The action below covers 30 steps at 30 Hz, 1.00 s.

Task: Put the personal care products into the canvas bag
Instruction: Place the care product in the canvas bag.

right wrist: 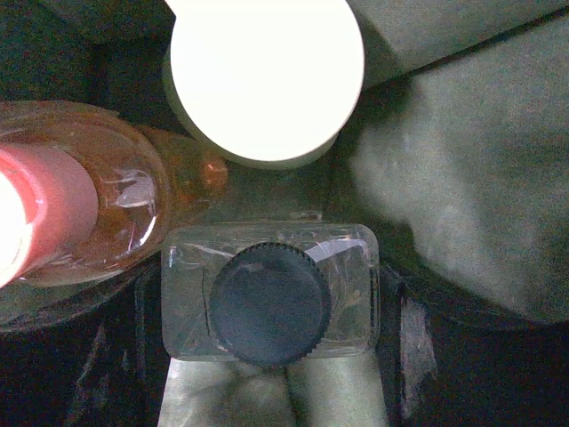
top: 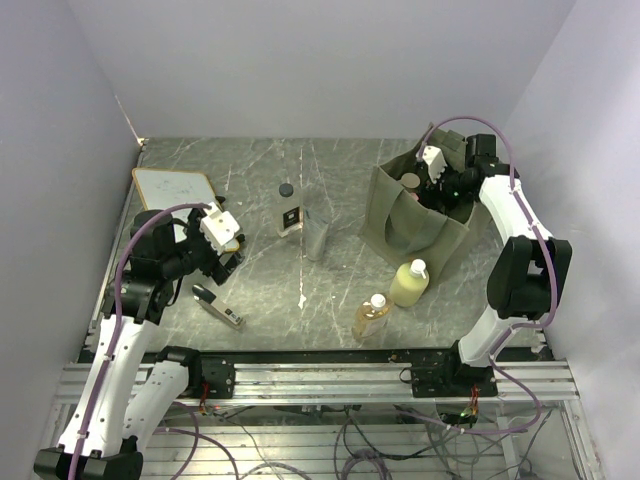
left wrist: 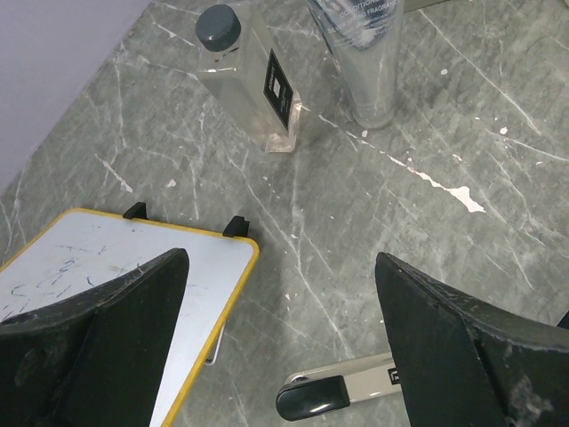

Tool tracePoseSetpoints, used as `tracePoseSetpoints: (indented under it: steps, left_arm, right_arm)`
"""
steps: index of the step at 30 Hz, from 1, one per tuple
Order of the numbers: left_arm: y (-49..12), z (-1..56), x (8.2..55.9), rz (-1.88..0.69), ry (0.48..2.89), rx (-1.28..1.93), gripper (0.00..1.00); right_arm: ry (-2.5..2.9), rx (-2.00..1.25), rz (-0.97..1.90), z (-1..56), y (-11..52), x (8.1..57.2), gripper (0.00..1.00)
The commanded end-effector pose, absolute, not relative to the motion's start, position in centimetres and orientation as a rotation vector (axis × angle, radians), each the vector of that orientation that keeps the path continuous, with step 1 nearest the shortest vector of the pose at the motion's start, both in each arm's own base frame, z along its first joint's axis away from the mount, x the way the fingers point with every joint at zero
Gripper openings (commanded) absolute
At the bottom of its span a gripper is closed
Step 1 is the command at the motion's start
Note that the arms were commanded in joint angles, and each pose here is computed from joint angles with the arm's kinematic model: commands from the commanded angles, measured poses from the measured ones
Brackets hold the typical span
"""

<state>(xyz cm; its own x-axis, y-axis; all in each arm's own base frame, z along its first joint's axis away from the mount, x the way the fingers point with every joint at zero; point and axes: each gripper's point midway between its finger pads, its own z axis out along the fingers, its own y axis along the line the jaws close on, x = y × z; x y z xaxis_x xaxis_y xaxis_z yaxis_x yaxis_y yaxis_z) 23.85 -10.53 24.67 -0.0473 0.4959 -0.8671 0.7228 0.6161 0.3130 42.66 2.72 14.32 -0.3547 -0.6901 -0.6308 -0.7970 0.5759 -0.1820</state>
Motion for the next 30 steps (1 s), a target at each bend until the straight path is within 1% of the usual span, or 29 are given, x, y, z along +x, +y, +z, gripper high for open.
tracePoseSetpoints:
  steps: [1,3,8,16,30]
  left_arm:
    - [-10.8,25.4,23.5,-0.257,1.658,1.032,0.97]
    - [-10.8,25.4,23.5,-0.257,1.658,1.036,0.97]
    - [-10.8,25.5,23.3,-0.254,1.652,1.047,0.97]
    - [-10.8,25.4,23.3,-0.25,1.651,1.054,0.98]
    - [-10.8,25.3,23.2,-0.25,1.649,1.066,0.99]
  right_arm:
    - [2.057,-1.168,0.078,17.6,1.9,44.5,0.67]
    - [2.059,-1.164,0.073,17.9,1.8,44.5,0.71]
    - [2.075,-1.156,0.065,18.1,1.6,44.5,0.76]
    - [2.078,-1.142,0.057,18.7,1.5,44.5,0.82]
    - [2.072,-1.123,0.06,20.3,1.7,44.3,0.97]
